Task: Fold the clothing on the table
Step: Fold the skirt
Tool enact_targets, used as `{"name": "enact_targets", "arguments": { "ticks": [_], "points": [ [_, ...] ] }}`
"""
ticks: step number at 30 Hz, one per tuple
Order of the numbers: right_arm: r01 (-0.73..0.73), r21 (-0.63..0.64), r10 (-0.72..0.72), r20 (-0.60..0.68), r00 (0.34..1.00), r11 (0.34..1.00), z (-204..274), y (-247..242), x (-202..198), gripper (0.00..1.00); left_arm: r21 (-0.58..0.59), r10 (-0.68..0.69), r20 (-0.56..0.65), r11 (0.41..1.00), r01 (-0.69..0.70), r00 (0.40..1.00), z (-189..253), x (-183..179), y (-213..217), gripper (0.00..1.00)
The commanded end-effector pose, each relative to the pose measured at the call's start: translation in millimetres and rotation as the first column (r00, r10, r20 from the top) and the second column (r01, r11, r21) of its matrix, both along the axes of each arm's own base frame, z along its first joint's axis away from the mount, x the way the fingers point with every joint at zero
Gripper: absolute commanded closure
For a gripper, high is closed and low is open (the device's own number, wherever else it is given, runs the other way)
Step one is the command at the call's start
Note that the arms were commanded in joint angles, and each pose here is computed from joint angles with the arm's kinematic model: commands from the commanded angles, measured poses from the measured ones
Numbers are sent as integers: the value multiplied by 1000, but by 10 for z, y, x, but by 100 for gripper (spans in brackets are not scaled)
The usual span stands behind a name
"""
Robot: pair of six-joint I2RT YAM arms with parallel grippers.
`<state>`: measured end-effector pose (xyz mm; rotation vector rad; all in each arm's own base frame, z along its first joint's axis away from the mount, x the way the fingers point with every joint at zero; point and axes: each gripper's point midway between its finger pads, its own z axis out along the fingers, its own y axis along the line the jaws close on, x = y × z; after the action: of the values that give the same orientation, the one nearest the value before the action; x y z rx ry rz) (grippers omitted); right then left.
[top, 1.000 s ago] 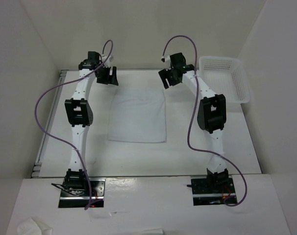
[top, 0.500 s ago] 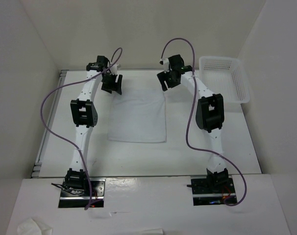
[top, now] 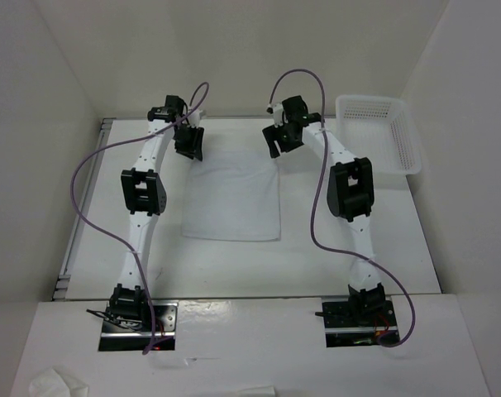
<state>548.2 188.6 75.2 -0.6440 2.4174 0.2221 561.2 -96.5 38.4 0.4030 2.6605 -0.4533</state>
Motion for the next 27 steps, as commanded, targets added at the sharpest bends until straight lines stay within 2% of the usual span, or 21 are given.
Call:
{"name": "enact_targets", "arguments": {
  "ticks": [1,19,27],
  "points": [
    [-17,53,17,-3,1000,998,63,141,39,21,-17,-18,2,1000,18,1000,-12,1,-34,52],
    [-44,82,48,-46,998,996,-184,268,148,21,-31,-33,15,999,34,999,7,22,-63,52],
    [-61,90,66,-57,996,994,-260,299,154,27,-39,-37,6,999,37,999,6,-3,-76,53]
  ]
}}
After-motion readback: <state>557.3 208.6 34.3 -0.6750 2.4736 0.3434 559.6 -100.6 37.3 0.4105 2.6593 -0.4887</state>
